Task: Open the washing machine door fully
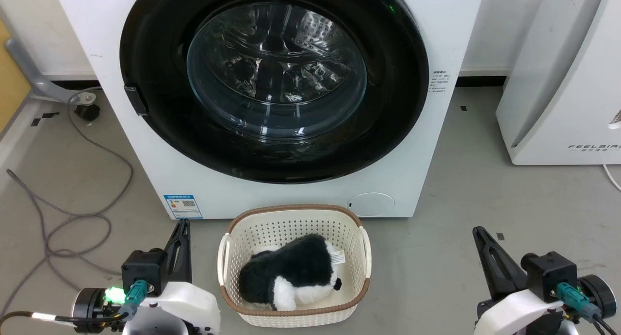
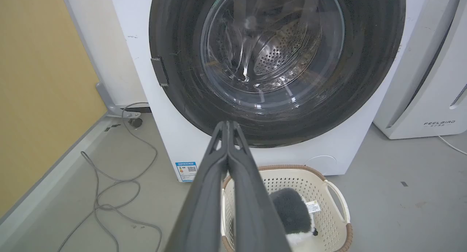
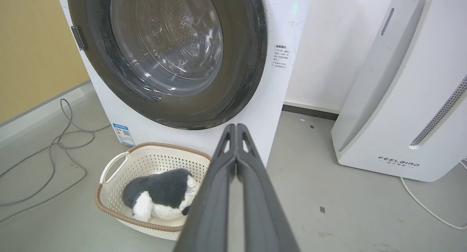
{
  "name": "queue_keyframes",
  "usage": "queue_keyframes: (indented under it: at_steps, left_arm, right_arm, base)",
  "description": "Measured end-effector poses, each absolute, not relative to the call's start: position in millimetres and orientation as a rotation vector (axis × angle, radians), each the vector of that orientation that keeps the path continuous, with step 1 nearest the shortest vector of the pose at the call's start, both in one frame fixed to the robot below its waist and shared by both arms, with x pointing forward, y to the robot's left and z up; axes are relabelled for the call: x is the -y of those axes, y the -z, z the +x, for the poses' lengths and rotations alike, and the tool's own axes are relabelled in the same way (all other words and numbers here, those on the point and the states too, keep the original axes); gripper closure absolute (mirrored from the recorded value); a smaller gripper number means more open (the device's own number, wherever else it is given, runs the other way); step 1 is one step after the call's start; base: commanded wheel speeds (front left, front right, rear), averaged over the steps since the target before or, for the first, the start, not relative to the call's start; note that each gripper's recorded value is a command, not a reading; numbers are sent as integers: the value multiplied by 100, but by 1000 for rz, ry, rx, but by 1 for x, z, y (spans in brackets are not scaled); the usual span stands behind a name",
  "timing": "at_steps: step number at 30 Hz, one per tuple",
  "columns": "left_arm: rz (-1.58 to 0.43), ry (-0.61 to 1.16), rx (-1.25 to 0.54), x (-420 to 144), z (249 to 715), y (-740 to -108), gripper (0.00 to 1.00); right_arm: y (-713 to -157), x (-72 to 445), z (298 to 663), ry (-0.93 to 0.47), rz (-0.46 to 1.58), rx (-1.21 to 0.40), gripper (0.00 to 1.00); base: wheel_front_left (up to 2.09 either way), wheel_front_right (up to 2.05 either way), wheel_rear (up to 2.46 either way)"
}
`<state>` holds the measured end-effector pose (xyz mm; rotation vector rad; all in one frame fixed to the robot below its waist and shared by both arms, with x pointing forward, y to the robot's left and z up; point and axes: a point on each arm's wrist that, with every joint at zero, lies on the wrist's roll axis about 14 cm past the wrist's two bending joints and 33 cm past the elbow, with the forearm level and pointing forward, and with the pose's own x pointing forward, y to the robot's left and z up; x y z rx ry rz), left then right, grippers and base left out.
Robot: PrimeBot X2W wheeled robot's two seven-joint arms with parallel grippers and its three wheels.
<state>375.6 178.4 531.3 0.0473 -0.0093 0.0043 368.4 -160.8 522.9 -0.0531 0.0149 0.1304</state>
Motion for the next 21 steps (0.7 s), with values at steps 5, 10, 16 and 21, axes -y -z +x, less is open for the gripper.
queue_keyframes:
  at_steps: [5, 10, 16, 21]
  left_arm:
    - [47, -4, 9, -178, 376, -531, 100]
    - [47, -5, 9, -179, 376, -531, 0]
    - [47, -6, 8, -178, 376, -531, 0]
    - [46, -8, 17, -177, 376, -532, 0]
  right_arm:
    - [-523, 161, 368, -131, -53, -15, 100]
    - [-523, 161, 368, -130, -53, -16, 0]
    - [-523, 162, 368, -126, -49, -14, 0]
    - [-526, 165, 369, -117, -26, 1, 0]
  base:
    - [0, 0, 0]
    - [0, 0, 0]
    - [0, 0, 0]
    - [0, 0, 0]
